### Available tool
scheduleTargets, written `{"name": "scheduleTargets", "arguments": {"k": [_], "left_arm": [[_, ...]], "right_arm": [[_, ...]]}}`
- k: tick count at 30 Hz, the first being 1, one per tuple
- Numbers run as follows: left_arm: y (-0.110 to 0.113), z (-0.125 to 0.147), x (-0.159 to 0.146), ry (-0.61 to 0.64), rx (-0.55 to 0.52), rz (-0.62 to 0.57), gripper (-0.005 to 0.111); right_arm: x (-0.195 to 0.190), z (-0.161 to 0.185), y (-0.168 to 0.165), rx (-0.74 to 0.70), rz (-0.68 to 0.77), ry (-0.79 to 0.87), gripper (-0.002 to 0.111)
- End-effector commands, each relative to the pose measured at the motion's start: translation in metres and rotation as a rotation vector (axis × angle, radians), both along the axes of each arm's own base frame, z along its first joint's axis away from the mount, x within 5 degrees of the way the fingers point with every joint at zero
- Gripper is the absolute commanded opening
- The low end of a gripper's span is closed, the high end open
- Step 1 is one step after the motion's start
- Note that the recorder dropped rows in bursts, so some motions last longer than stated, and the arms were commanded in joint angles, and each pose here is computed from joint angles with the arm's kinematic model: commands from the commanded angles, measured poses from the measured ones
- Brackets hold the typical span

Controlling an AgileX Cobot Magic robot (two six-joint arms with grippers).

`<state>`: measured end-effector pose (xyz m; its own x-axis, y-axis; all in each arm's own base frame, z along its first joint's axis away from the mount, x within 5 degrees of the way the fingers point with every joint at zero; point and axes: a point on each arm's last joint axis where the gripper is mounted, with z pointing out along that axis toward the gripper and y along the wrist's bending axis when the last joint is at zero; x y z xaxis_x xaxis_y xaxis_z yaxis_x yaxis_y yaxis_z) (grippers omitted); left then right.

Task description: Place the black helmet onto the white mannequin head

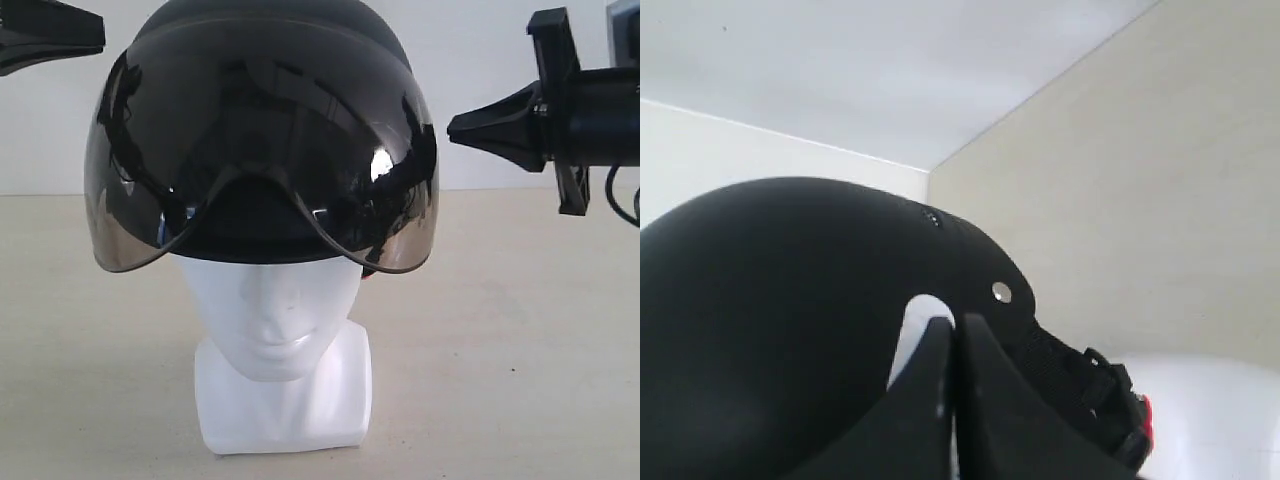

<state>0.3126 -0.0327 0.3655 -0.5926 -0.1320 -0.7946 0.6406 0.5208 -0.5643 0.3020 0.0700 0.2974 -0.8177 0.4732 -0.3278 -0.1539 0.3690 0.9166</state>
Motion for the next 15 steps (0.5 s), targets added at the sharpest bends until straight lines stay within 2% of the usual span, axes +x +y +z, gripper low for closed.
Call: {"name": "scheduleTargets", "arguments": {"k": [1,2,3,4,6,8,12,15], "left_arm": [[0.000,0.018,-0.019,-0.048,-0.001,-0.021,0.004],[-0.001,0.025,-0.026,-0.074,0.004,-0.021,0.004],[-0.003,0.033,-0.035,-0.102,0.009,-0.021,0.004],[-0.004,0.038,-0.042,-0.122,0.013,-0.021,0.004],[-0.007,0.047,-0.059,-0.157,0.020,-0.021,0.004],[-0.010,0.053,-0.075,-0.190,0.026,-0.022,0.004],[-0.015,0.060,-0.103,-0.238,0.035,-0.022,0.004],[-0.015,0.065,-0.118,-0.285,0.046,0.048,0.004]], "right_arm": [[-0.016,0.019,-0.010,-0.061,0.026,-0.074,0.000],[-0.024,0.029,-0.010,-0.128,0.074,-0.145,0.000],[-0.033,0.038,-0.010,-0.255,0.140,-0.200,0.000],[-0.038,0.043,-0.012,-0.323,0.158,-0.212,0.000],[-0.048,0.058,-0.019,-0.468,0.105,-0.238,0.000],[-0.059,0.076,-0.022,-0.520,0.059,-0.279,0.000],[-0.080,0.108,-0.011,-0.526,0.179,-0.353,0.000],[-0.087,0.127,-0.003,-0.525,0.224,-0.358,0.000]]}}
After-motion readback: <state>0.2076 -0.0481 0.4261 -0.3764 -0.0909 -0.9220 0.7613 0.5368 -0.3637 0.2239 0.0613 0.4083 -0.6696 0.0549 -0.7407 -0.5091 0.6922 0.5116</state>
